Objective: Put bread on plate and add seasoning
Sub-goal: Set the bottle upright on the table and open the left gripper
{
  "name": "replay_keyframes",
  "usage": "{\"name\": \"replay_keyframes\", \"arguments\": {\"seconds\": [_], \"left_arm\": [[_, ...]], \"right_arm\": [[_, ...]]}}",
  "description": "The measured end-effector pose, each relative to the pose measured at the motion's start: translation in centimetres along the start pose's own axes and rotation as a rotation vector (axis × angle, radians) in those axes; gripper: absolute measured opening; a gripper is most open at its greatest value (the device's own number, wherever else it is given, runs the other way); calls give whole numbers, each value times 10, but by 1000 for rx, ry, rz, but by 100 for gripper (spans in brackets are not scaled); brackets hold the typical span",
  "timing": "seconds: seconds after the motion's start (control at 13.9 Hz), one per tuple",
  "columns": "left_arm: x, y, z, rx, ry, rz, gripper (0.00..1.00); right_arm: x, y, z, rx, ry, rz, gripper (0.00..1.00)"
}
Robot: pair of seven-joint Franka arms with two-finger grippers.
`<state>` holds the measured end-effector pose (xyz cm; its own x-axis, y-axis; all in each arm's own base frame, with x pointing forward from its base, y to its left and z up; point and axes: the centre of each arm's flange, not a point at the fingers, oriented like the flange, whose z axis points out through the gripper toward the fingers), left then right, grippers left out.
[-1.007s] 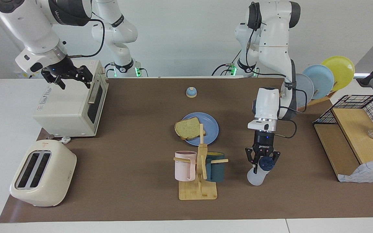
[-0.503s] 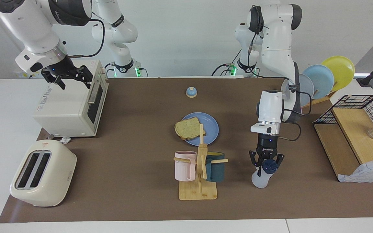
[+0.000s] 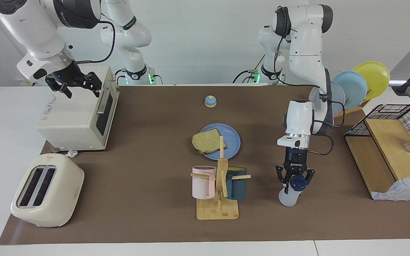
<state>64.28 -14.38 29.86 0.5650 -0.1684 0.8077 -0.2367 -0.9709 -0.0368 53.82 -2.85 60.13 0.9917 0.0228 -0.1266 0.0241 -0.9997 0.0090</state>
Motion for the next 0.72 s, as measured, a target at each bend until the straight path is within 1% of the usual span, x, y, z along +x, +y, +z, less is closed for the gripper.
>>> {"name": "replay_keyframes", "arguments": {"seconds": [0.14,0.22,0.29,0.72], "left_arm": [[0,0,0,0,-1,0,81],[-1,0,0,0,-1,0,94],[-1,0,0,0,-2,0,100],[-10,0,1,0,-19,-1,100]], "right_arm": [[0,0,0,0,0,0,100],[0,0,0,0,0,0,100],[0,0,0,0,0,0,100],[0,0,0,0,-2,-1,100]]}}
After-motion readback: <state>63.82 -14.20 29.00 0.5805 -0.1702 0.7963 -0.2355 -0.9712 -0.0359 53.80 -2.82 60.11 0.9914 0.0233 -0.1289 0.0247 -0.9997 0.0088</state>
